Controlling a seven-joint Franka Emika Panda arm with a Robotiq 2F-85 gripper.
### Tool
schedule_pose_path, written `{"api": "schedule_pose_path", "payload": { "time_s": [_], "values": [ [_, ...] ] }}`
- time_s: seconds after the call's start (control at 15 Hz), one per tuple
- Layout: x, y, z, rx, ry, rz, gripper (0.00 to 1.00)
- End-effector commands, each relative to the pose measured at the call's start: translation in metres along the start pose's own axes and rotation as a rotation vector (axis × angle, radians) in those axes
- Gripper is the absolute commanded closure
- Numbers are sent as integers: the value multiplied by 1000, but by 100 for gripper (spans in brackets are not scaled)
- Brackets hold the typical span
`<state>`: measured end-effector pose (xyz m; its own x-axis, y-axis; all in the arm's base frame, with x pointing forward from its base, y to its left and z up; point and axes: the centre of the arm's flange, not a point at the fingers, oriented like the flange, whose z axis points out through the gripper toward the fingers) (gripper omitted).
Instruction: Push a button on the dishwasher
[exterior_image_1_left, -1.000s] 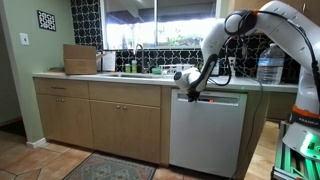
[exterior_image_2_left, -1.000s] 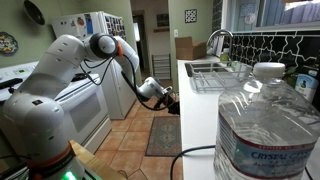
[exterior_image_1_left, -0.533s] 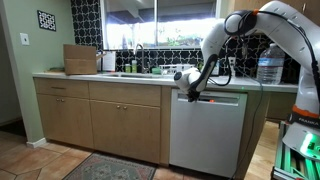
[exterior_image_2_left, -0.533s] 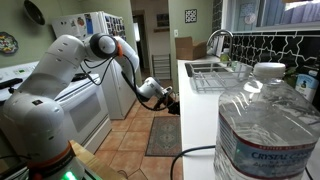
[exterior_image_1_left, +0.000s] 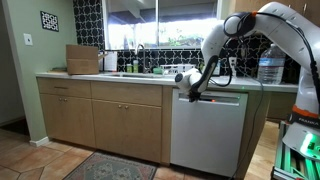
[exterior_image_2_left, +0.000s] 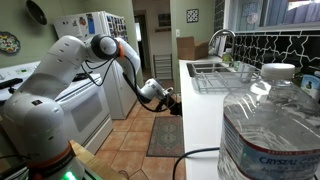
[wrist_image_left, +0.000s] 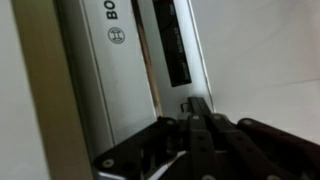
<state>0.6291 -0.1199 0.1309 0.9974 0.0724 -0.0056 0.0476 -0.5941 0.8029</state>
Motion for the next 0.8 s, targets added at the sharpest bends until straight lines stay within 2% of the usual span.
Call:
{"api": "schedule_pose_path", "payload": {
  "time_s": [0.0, 0.33, 0.73],
  "values": [
    [20, 13, 73, -66, 8, 15, 100],
    [9, 18, 40, -16, -8, -15, 100],
    [-12, 28, -1, 49, -29, -118, 100]
  ]
}}
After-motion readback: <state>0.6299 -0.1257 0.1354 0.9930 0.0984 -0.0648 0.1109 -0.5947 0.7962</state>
